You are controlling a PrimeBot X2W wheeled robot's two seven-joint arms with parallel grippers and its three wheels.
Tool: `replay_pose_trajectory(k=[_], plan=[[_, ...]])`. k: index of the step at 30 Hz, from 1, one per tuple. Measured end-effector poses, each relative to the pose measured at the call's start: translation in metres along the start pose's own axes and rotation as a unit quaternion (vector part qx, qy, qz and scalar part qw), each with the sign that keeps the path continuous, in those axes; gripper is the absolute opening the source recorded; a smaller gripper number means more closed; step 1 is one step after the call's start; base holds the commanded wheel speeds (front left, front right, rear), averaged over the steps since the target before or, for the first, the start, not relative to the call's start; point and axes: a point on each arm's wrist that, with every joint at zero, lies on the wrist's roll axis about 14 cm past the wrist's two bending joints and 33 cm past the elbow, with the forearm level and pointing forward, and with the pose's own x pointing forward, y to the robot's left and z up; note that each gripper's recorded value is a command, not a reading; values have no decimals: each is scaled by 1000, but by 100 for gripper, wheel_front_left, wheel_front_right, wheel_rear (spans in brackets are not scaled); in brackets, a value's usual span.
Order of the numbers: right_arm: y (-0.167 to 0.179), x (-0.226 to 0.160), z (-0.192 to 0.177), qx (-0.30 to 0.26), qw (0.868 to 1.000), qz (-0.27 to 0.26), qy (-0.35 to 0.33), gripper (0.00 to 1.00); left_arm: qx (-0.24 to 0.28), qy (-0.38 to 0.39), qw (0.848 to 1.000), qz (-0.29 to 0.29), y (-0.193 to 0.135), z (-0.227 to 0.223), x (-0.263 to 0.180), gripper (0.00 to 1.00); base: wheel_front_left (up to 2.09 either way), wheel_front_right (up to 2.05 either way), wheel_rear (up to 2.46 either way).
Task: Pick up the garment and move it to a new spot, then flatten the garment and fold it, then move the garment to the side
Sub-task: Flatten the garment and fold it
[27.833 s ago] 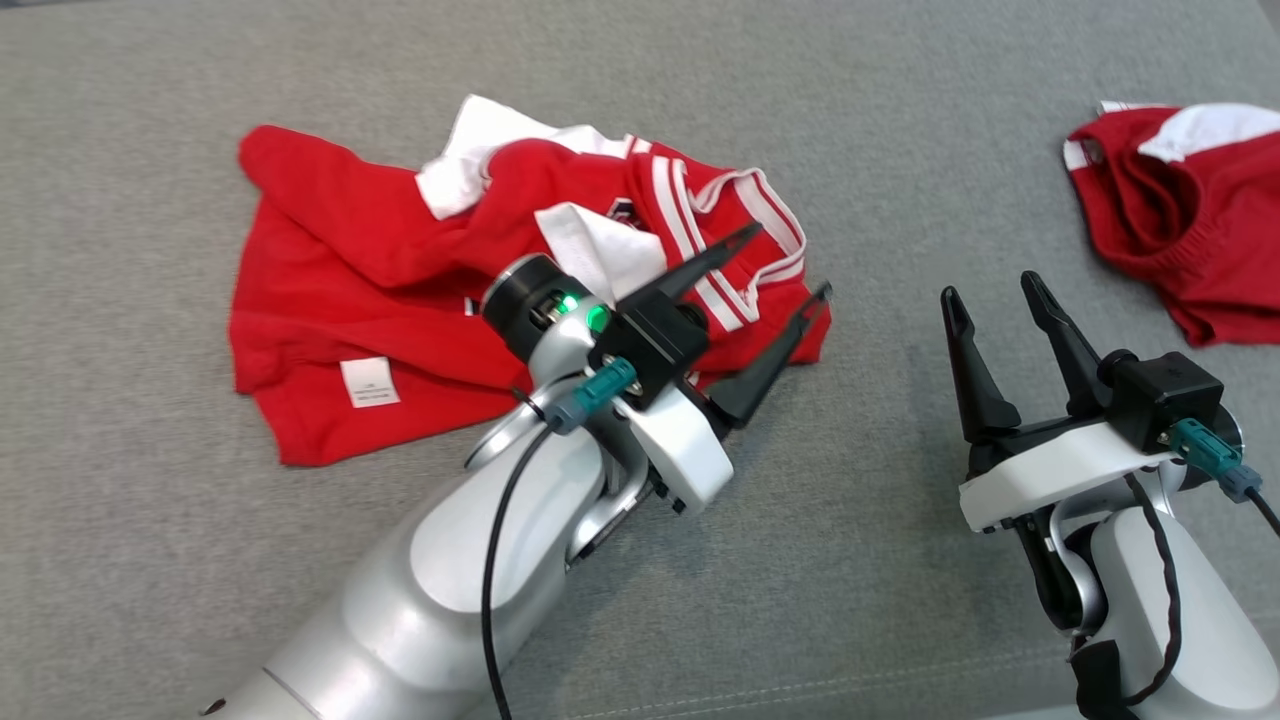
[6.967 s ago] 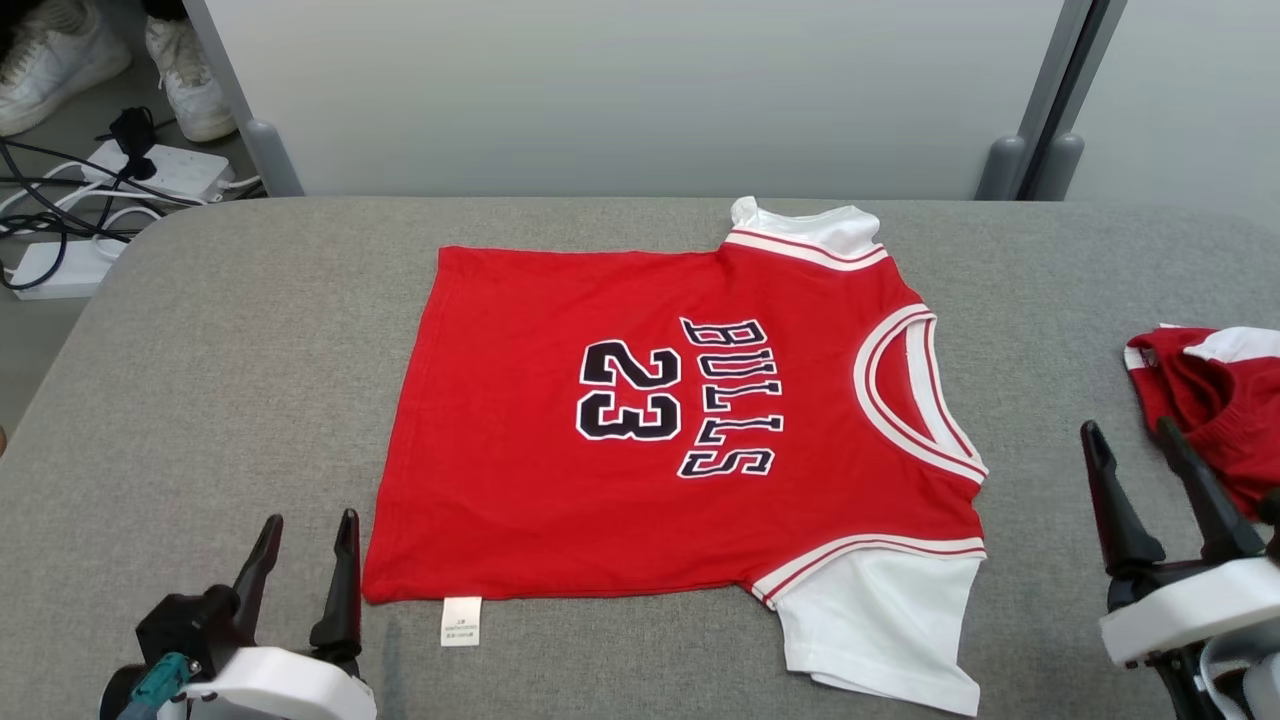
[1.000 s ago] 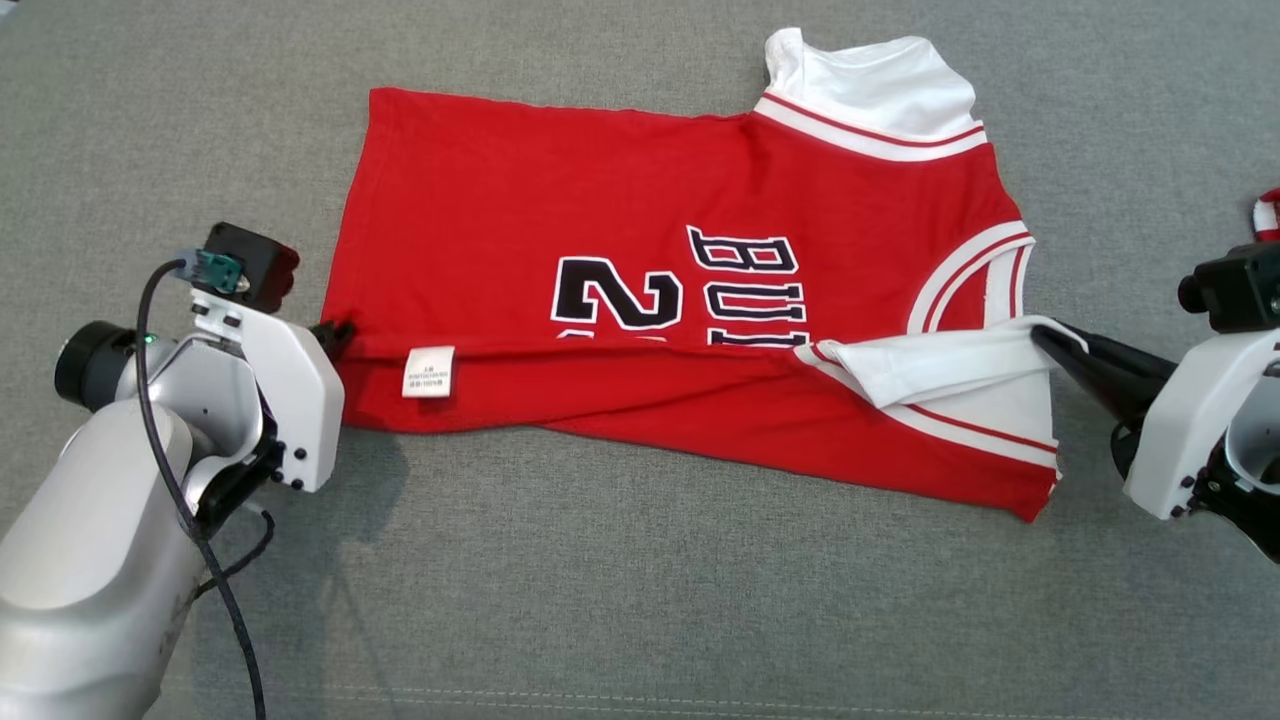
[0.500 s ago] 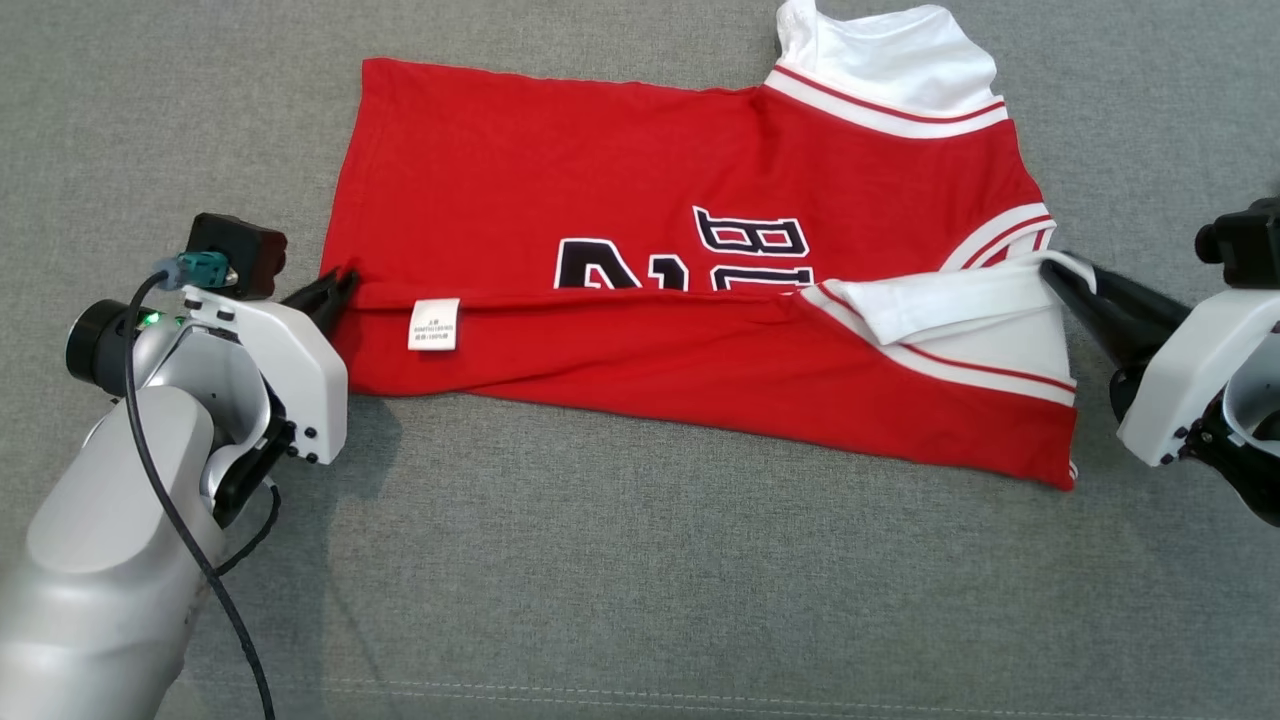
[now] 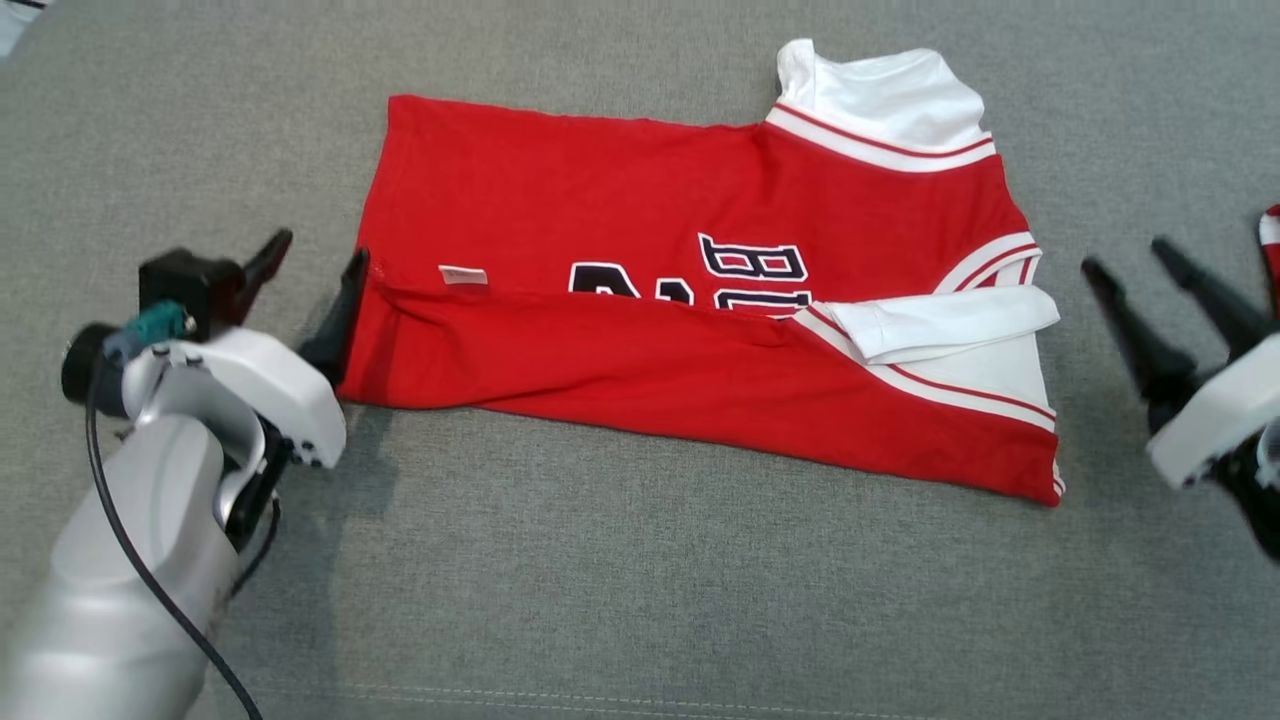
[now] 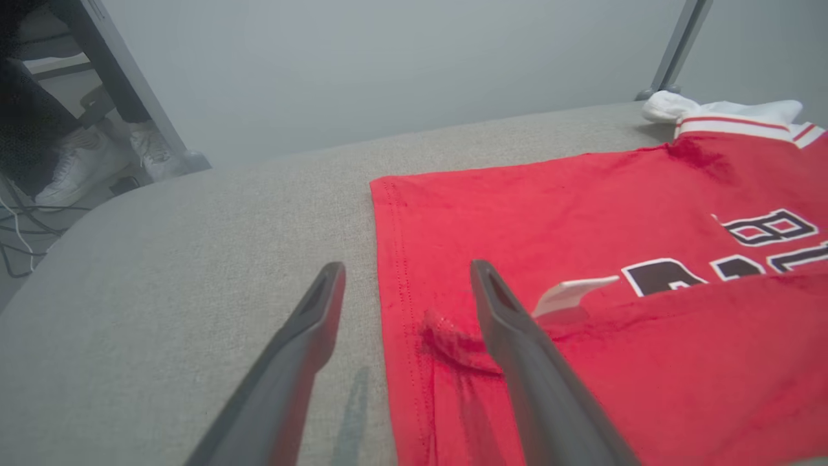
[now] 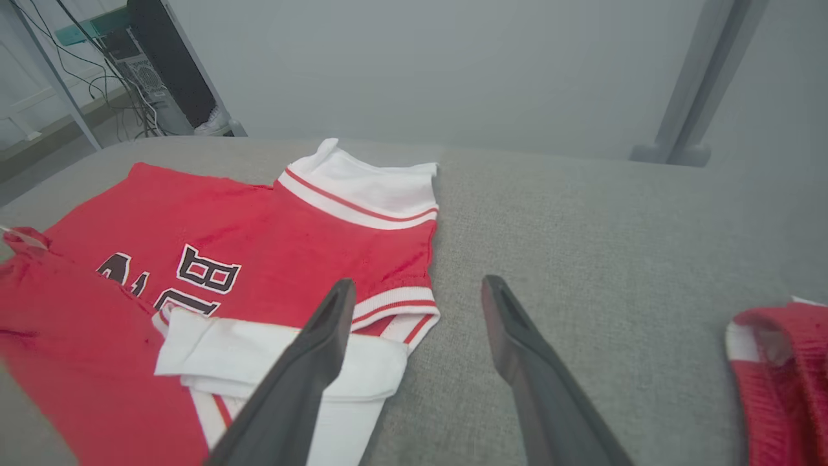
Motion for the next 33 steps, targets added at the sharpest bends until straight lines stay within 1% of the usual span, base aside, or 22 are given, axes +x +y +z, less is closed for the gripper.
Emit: replay_pose_trajectory(k=[5,6,9,10,12,16,24,33], plan=[[22,-24,-33,26,999,12,27,100,-27,21,999,8,-6,-29,-24,100,0,0,0],[31,-32,-39,33,999,19,27,100,-39,31,999,8,-12,-41,-32,100,0,0,0],[39,-44,-51,42,998,21,36,100,-56,41,998,8,-20,-54,-42,100,0,0,0],[45,-52,-59,53,997,21,43,100,-67,45,997,8,-25,-61,-46,100,0,0,0],[50,-58,-66,63,997,22,48,100,-77,49,996,8,-29,-66,-49,100,0,0,0],[57,-68,-78,78,995,19,57,100,-88,49,995,20,-27,-69,-55,100,0,0,0],[70,-80,-85,98,994,16,51,100,-111,37,992,38,-28,-68,-67,100,0,0,0],[74,-87,-88,116,992,3,42,100,-120,40,991,50,-30,-76,-76,100,0,0,0]])
